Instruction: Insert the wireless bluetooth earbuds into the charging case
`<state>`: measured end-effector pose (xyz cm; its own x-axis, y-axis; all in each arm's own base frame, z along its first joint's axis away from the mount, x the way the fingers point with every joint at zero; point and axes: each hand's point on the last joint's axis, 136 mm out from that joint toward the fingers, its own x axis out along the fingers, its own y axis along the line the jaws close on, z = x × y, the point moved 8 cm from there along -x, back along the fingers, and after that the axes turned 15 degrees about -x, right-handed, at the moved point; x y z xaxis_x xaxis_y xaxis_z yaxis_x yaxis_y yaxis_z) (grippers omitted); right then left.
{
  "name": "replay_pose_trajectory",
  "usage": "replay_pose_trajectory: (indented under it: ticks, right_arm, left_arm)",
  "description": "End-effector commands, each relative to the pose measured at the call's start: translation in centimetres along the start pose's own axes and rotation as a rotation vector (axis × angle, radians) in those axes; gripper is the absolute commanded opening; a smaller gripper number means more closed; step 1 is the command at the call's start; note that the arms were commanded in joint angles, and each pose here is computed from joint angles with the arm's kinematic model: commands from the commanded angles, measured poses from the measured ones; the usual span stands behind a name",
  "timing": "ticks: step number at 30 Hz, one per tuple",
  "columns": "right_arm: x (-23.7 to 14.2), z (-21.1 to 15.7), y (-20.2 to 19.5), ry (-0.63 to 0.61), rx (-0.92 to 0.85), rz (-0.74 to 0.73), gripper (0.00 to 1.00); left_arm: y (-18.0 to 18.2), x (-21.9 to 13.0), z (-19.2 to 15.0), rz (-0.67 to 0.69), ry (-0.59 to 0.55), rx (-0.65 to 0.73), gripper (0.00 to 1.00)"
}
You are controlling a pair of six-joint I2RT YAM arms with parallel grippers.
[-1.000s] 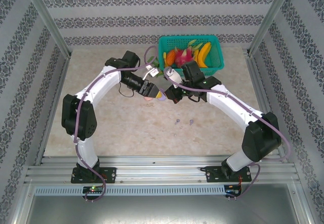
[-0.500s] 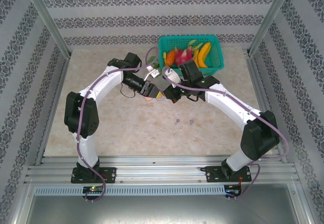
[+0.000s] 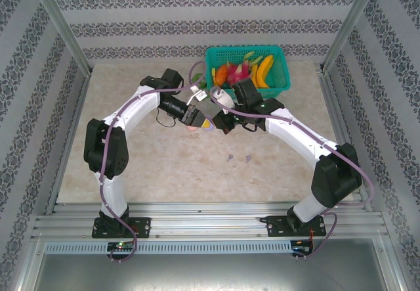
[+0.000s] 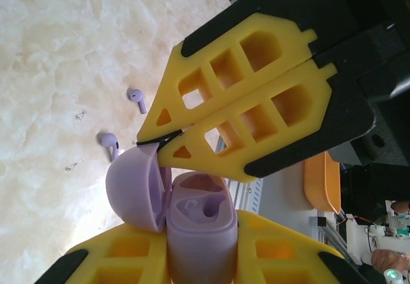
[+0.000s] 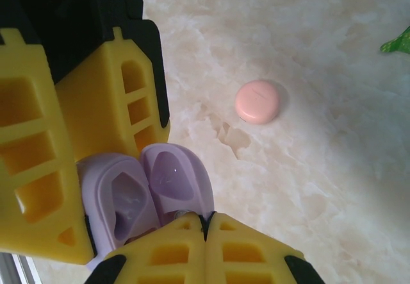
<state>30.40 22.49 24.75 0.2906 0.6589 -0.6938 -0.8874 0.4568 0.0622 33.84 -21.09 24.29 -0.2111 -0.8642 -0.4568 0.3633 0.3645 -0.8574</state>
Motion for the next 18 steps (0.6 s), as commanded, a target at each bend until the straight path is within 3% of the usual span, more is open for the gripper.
replay_pose_trajectory:
  ticks: [1,2,4,8,14,18]
  right_arm:
    - [-0.2,1.3,0.1,-0.021,-0.037,-0.013,0.04]
    - [-0.3,1.3,0.0,-0.020,-0.032,-0.020,0.08]
    - [-0.8,1.5,-0.2,-0.025,-0.014,-0.041,0.26]
    - [-3.3,1.6,-0.3,-0.077,0.040,-0.054,0.46]
    - [-8.4,-0.4,0.3,-0.183,0.168,-0.096,0.59]
    - [-10.0,-2.3,0.7,-0.205,0.294,-0.177,0.62]
  left_arm:
    - [0.2,0.5,-0.2,-0.045,0.019,0.000,0.10]
    - [0.1,0.5,-0.2,-0.046,0.018,0.002,0.07]
    - [0.3,0.6,-0.2,-0.043,0.018,0.003,0.00]
    - [0.5,0.4,0.0,-0.009,-0.011,0.023,0.00]
    - [-0.7,-0.7,0.9,0.065,-0.144,0.105,0.00]
    - [-3.3,-2.6,1.6,0.130,-0.320,0.221,0.00]
